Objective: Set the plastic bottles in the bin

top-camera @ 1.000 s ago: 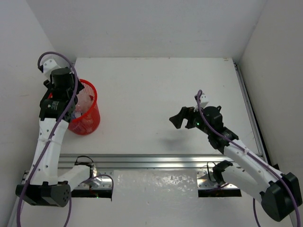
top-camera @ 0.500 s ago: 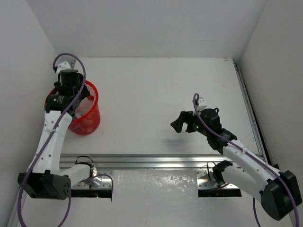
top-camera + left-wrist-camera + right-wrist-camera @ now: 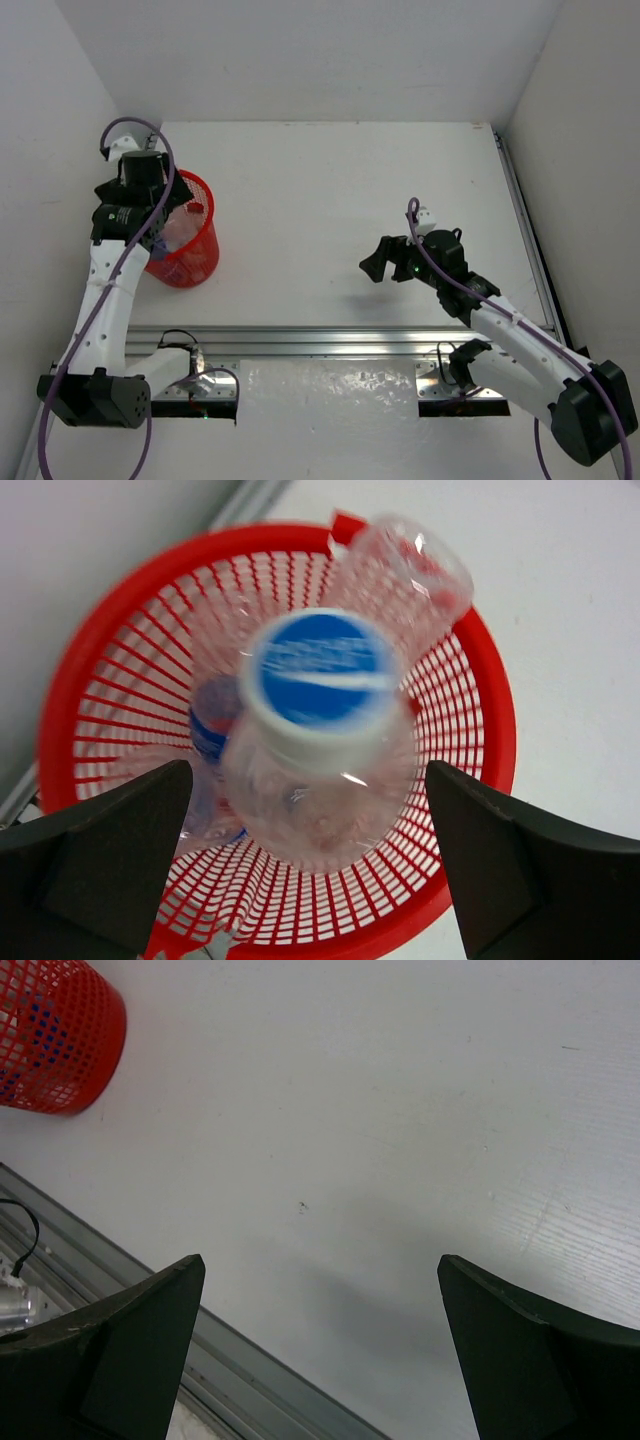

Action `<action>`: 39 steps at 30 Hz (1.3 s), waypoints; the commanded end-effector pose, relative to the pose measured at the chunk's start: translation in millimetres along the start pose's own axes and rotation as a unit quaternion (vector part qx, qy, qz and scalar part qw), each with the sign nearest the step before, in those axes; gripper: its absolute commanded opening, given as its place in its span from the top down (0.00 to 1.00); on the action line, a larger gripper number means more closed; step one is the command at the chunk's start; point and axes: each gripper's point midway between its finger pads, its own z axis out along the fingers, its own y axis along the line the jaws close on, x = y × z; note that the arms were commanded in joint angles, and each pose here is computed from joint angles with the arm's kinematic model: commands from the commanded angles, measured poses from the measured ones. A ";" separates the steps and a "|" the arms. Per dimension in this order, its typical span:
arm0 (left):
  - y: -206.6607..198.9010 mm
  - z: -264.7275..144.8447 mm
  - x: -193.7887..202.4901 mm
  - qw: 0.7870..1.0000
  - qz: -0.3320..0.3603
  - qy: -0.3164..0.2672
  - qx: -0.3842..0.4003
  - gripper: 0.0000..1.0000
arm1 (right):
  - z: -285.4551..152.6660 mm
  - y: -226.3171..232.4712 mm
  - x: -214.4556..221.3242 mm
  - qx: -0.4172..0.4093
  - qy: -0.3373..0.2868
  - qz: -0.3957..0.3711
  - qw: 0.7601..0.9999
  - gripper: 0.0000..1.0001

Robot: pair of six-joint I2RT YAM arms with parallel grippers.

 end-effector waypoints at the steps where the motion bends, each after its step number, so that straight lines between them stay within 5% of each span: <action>1: 24.2 -31.3 -54.2 0.993 -0.063 -0.093 -0.042 0.01 | -1.3 11.6 -14.6 -0.020 -0.015 -0.007 1.000 0.01; 4: 41.4 -56.7 -81.6 0.984 -0.088 -0.142 -0.066 0.00 | -2.1 12.5 -18.6 -0.018 -0.016 -0.009 1.000 0.01; 11: 33.8 -73.0 -84.0 0.986 -0.077 -0.149 -0.017 0.00 | -2.3 12.7 -16.7 -0.015 -0.001 -0.009 1.000 0.01; 16: -17.3 -113.2 -62.7 0.969 -0.041 -0.145 0.195 0.00 | -18.8 16.8 -28.6 -0.004 0.004 -0.034 0.999 0.01; 21: -16.9 -151.5 -21.7 0.944 -0.036 -0.158 0.288 0.00 | -77.6 8.3 -61.0 0.071 -0.025 -0.068 0.995 0.01; 29: 23.4 -191.4 26.1 0.938 -0.039 -0.169 0.300 0.00 | -168.2 11.0 -80.6 0.109 -0.069 -0.118 0.985 0.01; 33: 53.4 -165.8 49.0 0.957 -0.058 -0.161 0.233 0.00 | -217.1 11.0 -92.8 0.132 -0.112 -0.136 0.976 0.01; 39: 78.7 -176.6 49.4 0.952 -0.106 -0.180 0.226 0.00 | -249.3 -14.5 -75.9 0.188 -0.129 -0.136 0.964 0.01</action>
